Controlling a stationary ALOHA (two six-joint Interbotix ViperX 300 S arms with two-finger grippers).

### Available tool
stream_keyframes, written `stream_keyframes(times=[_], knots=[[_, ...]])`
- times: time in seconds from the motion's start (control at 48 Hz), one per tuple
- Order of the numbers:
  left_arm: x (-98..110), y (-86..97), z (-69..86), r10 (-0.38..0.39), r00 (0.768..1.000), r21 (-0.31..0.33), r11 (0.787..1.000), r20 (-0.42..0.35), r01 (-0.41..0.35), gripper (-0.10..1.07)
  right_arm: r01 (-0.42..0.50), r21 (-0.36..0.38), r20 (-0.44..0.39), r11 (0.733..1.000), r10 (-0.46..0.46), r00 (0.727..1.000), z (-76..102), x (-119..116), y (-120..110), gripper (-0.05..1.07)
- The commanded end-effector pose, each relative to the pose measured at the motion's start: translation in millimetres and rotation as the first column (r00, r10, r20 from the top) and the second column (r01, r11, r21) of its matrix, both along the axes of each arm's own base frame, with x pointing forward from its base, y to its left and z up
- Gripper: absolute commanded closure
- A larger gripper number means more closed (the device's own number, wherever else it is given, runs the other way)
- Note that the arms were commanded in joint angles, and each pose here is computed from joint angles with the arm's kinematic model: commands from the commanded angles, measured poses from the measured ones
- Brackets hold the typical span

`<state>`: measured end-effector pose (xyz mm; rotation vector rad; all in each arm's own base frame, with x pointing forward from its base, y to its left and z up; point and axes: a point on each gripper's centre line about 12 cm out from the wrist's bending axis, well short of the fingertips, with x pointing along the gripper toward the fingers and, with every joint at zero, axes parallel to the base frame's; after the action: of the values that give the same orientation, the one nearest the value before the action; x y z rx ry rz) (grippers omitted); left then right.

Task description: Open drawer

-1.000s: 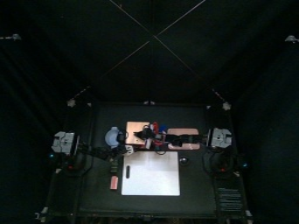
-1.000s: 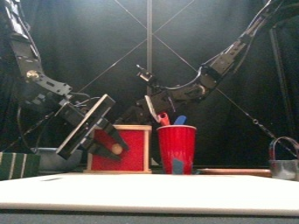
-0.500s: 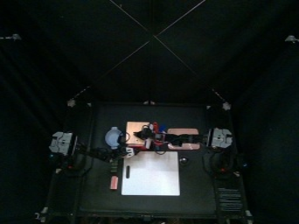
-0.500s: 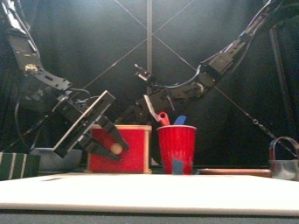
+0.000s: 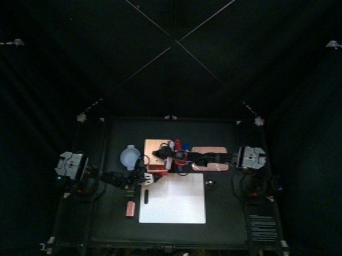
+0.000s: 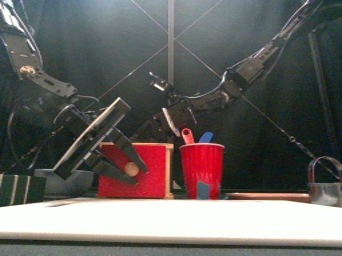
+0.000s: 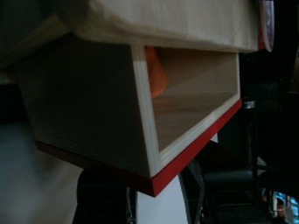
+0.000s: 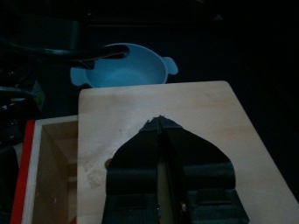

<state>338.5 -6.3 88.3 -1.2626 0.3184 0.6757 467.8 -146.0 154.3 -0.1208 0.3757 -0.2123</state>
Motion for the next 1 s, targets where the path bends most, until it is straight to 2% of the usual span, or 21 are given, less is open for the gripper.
stream_keyframes(times=[0.0, 0.292, 0.792, 0.979], knots=[[7, -19.0, 6.2, -0.059, 0.998, -0.013, 0.998, 0.014, 0.059, 0.51, 0.014, 0.002, -0.009, 1.000, -0.014, 1.000, 2.3, -2, -5, 0.98], [7, -34.7, 9.9, -0.097, 0.995, -0.020, 0.995, 0.026, 0.098, 0.51, 0.018, 0.002, -0.010, 1.000, -0.018, 1.000, 2.1, -3, -7, 0.98], [20, -48.1, 13.9, -0.092, 0.994, -0.050, 0.994, 0.050, 0.095, 0.51, 0.026, 0.003, -0.008, 1.000, -0.026, 1.000, 2.6, -4, -10, 0.98], [19, -57.4, 10.6, -0.121, 0.992, -0.066, 0.990, 0.030, 0.122, 0.51, 0.026, 0.004, -0.013, 1.000, -0.026, 1.000, 1.5, -4, -10, 0.98]])
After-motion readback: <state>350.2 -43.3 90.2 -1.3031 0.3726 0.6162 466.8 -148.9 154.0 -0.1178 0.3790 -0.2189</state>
